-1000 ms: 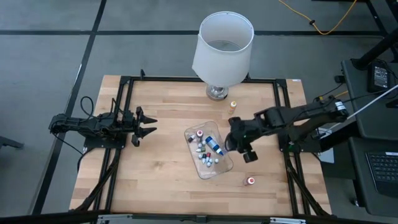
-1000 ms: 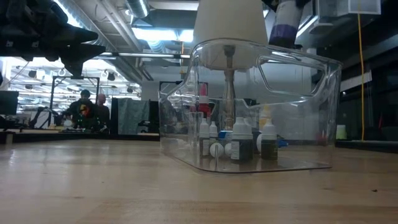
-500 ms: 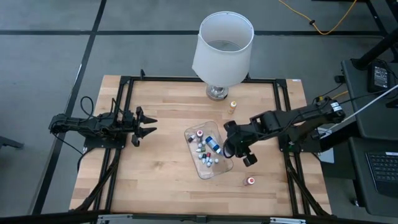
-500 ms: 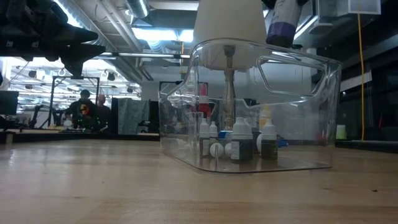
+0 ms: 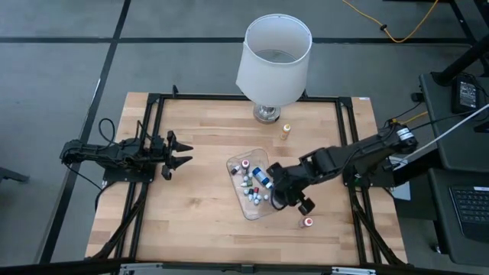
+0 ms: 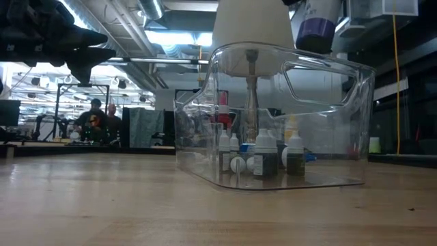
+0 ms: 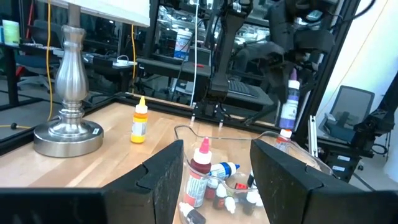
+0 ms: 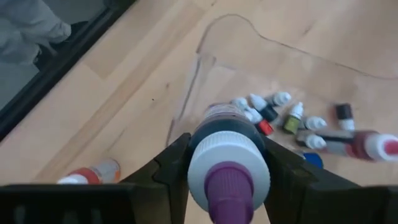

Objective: Pick & Place food coloring
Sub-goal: Put the big purple food coloring bottle into the transparent bin

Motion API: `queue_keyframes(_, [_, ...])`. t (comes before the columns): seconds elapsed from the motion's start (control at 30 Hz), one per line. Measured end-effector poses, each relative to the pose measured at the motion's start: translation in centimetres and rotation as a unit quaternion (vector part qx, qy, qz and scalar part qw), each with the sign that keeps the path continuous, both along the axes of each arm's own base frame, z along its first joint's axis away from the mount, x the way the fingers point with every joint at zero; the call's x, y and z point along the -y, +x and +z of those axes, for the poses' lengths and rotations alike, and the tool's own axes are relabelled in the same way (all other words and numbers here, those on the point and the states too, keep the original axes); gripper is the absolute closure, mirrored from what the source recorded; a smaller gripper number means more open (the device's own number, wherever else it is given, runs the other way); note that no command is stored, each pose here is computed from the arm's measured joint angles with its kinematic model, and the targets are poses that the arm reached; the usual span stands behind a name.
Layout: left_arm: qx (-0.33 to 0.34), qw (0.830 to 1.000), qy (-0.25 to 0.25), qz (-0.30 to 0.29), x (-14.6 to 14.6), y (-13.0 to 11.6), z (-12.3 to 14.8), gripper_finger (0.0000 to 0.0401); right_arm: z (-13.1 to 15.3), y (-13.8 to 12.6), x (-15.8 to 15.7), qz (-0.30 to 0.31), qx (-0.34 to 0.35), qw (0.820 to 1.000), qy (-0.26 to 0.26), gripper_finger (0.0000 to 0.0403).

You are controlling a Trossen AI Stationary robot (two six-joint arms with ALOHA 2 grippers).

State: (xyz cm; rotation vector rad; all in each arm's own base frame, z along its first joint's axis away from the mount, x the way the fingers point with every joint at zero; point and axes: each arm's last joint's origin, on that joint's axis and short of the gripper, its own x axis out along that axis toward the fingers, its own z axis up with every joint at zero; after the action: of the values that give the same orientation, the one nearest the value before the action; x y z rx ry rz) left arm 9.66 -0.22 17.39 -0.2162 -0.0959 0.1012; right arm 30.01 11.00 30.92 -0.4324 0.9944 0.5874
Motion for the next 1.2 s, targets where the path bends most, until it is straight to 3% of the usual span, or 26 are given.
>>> queue_keyframes(0.33, [-0.001, 1.0, 0.0, 0.0, 0.0, 0.0, 0.0, 0.0219, -2.9, 1.6, -1.4, 0.032, -0.027, 0.999, -0.026, 0.0249])
queue_keyframes(1.2, [-0.001, 1.0, 0.0, 0.0, 0.0, 0.0, 0.0, 0.0219, -9.4, 4.3, -2.2, 0.043, -0.112, 0.99, -0.072, 0.0249])
